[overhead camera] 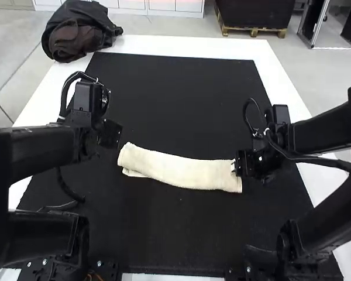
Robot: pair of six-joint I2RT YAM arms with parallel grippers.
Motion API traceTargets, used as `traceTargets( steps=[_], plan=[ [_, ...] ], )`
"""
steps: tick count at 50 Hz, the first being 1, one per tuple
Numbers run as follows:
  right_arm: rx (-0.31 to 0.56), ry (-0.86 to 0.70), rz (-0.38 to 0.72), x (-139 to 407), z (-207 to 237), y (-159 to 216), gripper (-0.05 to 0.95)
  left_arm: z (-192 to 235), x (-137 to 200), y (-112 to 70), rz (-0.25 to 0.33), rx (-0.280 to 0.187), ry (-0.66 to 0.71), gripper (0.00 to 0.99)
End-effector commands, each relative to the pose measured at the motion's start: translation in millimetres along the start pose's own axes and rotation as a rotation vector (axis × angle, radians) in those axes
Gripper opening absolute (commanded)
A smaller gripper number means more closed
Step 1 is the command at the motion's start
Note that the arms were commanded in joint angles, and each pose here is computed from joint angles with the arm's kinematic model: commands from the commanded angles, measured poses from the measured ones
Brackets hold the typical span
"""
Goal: Fold the towel.
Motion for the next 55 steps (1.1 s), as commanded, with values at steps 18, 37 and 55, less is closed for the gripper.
traceTargets(
  steps=[18, 37, 55],
  plan=[
    [0.053, -0.005, 0.003, -19, -13, 6, 0.89, -23, 6, 5.3, -0.018, 0.023, -0.056, 0.961],
    [0.051, 0.031, -0.062, -39, -7, 19, 0.5, -22, 7, 9.6, -0.03, 0.029, -0.053, 0.961],
    [0.037, -0.009, -0.092, -24, -26, 21, -0.02, -22, 7, 14.4, -0.045, 0.038, -0.052, 0.959]
  ],
)
Point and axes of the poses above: each hand's point on the last joint's axis, 136 mm out from that joint toward the fingers, its own x axis back along the fingers, its own y axis along the line the jaws close on, z = x × y, the point moved 5 cm from there along x, back along the fingers, and after that the axes turned 13 degrees about x, right-handed, at the moved point
